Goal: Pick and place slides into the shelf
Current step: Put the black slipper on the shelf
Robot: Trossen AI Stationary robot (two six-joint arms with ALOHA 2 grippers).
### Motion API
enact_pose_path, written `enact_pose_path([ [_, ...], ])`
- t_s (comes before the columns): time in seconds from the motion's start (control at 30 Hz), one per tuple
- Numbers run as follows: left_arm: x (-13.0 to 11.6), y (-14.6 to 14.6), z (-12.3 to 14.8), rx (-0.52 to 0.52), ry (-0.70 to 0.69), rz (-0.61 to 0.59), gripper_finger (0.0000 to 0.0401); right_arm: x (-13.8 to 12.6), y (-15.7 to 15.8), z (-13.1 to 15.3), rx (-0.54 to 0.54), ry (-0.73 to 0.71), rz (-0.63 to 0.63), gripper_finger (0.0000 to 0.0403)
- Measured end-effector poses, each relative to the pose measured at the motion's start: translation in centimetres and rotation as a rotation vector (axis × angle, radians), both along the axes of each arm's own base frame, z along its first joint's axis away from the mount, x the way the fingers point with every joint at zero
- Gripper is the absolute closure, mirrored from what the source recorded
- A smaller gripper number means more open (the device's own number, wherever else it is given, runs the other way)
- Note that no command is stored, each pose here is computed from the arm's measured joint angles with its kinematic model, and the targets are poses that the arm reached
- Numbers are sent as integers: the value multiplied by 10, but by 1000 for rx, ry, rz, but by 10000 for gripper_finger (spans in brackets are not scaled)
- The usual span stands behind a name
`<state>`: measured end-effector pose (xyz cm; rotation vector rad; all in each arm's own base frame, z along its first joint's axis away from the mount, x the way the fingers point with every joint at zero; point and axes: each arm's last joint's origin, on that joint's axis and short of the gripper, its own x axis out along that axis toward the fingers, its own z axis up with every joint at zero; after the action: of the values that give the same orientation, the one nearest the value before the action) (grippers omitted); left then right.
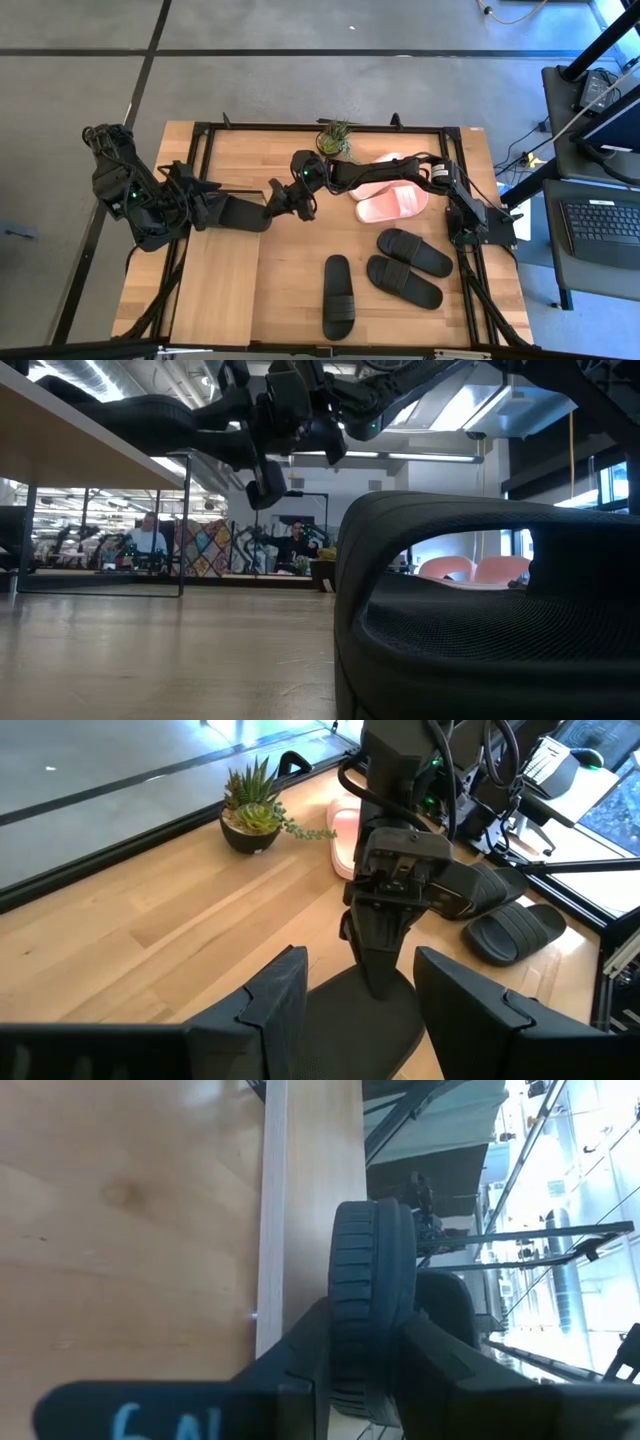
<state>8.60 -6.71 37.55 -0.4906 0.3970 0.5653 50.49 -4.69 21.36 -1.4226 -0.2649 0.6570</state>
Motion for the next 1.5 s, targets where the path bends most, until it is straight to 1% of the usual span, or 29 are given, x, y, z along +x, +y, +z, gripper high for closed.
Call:
enact_pose_path([
  [0.1,0,0,0,0,0,0,226,0,-1,0,7,8,-4,318],
  [0.3,0,0,0,1,1,-1,226,0,-3,0,102,69,-31,314],
  [0.37,0,0,0,6,4,-4,226,0,-3,0,115,78,-35,314],
  [0.8,0,0,0,7,4,-4,226,0,-4,0,98,69,-54,311],
  [1.37,0,0,0,9,6,-5,226,0,-6,2,95,59,-60,230],
  [1.5,0,0,0,8,6,-5,226,1,-7,2,62,47,-115,210],
])
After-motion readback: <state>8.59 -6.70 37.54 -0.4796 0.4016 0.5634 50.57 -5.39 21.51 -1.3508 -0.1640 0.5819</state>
